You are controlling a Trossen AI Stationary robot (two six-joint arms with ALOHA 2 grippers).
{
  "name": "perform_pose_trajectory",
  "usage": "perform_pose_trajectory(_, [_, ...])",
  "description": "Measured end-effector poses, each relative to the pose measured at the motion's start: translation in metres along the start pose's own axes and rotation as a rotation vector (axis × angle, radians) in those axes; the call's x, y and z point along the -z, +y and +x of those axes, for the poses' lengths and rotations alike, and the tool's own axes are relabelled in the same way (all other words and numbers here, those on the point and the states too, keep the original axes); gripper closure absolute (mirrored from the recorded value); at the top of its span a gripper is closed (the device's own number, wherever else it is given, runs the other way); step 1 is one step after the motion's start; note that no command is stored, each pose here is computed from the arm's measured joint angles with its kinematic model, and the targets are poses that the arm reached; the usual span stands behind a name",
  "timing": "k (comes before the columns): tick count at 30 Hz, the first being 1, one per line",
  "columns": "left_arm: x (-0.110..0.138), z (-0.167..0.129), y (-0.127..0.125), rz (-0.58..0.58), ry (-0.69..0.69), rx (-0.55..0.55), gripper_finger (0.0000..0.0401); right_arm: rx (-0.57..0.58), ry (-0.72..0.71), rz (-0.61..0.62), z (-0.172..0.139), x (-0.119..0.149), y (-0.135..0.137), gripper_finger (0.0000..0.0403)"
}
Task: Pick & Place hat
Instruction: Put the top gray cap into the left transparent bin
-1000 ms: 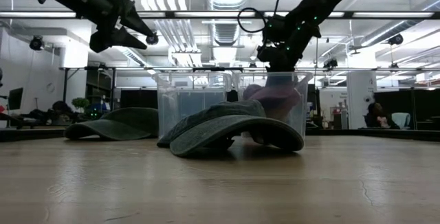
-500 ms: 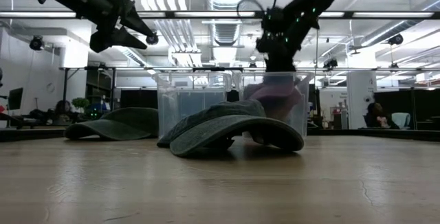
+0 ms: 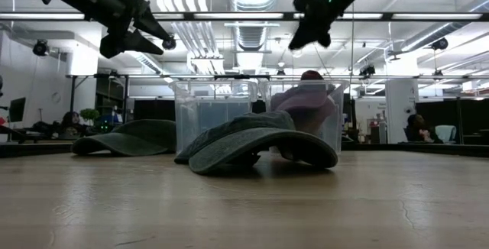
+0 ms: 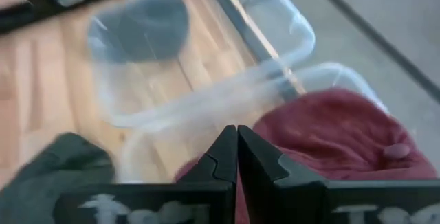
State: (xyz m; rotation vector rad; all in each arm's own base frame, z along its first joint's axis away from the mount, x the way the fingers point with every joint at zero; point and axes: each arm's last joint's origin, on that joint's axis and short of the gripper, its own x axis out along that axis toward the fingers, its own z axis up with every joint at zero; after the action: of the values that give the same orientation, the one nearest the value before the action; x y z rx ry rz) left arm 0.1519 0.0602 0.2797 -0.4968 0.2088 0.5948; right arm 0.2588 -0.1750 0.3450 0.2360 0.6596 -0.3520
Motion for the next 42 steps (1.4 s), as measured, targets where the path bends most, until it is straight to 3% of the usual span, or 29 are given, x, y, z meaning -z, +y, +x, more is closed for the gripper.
perform_pose_trajectory(10, [0.000,0.000,0.000,0.032,0.000,0.000,0.0201,-0.002,-0.218,-0.062,-0.091,0.012,0.026,0.0394])
perform_pose_trajectory(21, [0.000,0.000,0.000,0.021,0.001,0.006,0.0201,0.002,-0.414,-0.072,-0.167,0.078,0.045,0.0394])
perform_pose_trajectory(33, [0.000,0.000,-0.001,0.040,0.011,0.026,0.0201,-0.031,-0.655,-0.017,-0.184,0.158,0.053,0.0394])
perform_pose_trajectory(42, [0.011,-0.002,-0.006,0.120,0.185,0.221,0.0201,-0.063,-0.747,0.033,-0.176,0.197,0.053,0.0394])
